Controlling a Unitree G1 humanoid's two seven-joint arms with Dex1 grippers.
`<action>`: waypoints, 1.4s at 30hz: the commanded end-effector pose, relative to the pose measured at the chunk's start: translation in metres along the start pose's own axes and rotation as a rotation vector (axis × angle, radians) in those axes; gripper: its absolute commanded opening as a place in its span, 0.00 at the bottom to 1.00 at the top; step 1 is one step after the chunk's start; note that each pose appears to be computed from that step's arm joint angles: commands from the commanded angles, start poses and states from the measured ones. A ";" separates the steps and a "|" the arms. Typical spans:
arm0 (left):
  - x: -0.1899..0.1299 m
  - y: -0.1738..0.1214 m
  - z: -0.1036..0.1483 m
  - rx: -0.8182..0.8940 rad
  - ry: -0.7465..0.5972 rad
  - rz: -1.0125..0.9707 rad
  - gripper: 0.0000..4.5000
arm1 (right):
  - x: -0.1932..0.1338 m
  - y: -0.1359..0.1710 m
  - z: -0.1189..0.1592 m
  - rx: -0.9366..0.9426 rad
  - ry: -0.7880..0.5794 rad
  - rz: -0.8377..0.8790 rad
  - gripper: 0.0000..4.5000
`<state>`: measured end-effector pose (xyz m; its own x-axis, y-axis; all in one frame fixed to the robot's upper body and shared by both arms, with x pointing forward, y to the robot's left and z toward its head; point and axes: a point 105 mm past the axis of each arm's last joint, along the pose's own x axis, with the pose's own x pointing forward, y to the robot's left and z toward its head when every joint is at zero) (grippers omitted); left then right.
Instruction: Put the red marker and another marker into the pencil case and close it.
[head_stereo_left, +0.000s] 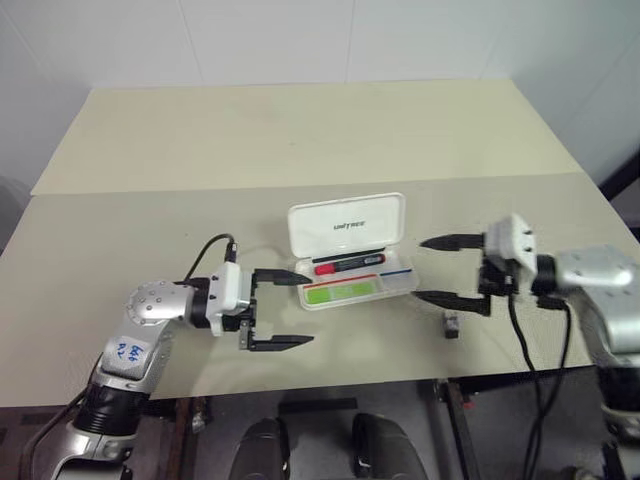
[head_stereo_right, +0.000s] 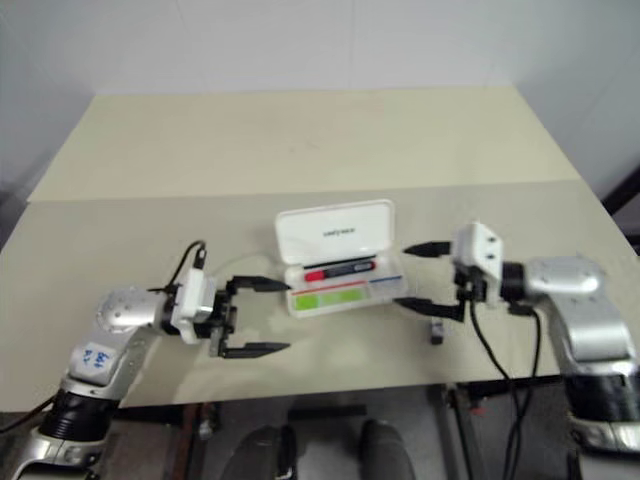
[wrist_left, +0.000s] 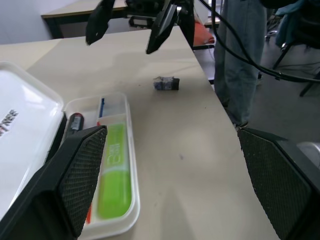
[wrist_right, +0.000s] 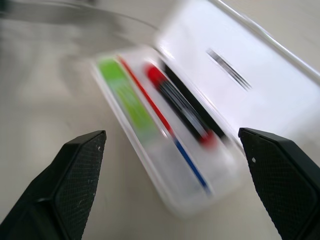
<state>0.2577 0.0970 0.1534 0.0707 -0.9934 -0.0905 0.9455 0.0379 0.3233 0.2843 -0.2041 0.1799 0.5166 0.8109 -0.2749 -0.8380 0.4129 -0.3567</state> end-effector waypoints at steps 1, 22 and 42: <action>0.006 -0.004 0.005 0.008 -0.035 -0.034 1.00 | -0.030 -0.002 0.005 -0.015 0.049 -0.130 0.99; 0.010 -0.002 0.005 -0.012 -0.048 -0.058 1.00 | -0.038 0.061 -0.039 0.395 0.129 -0.587 0.99; 0.005 -0.001 0.011 -0.010 -0.023 -0.042 1.00 | 0.018 0.082 -0.063 0.510 0.128 -0.664 0.99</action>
<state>0.2569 0.0902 0.1486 0.0250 -0.9941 -0.1058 0.9656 -0.0034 0.2601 0.2347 -0.1793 0.0920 0.9115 0.3164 -0.2629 -0.3355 0.9415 -0.0303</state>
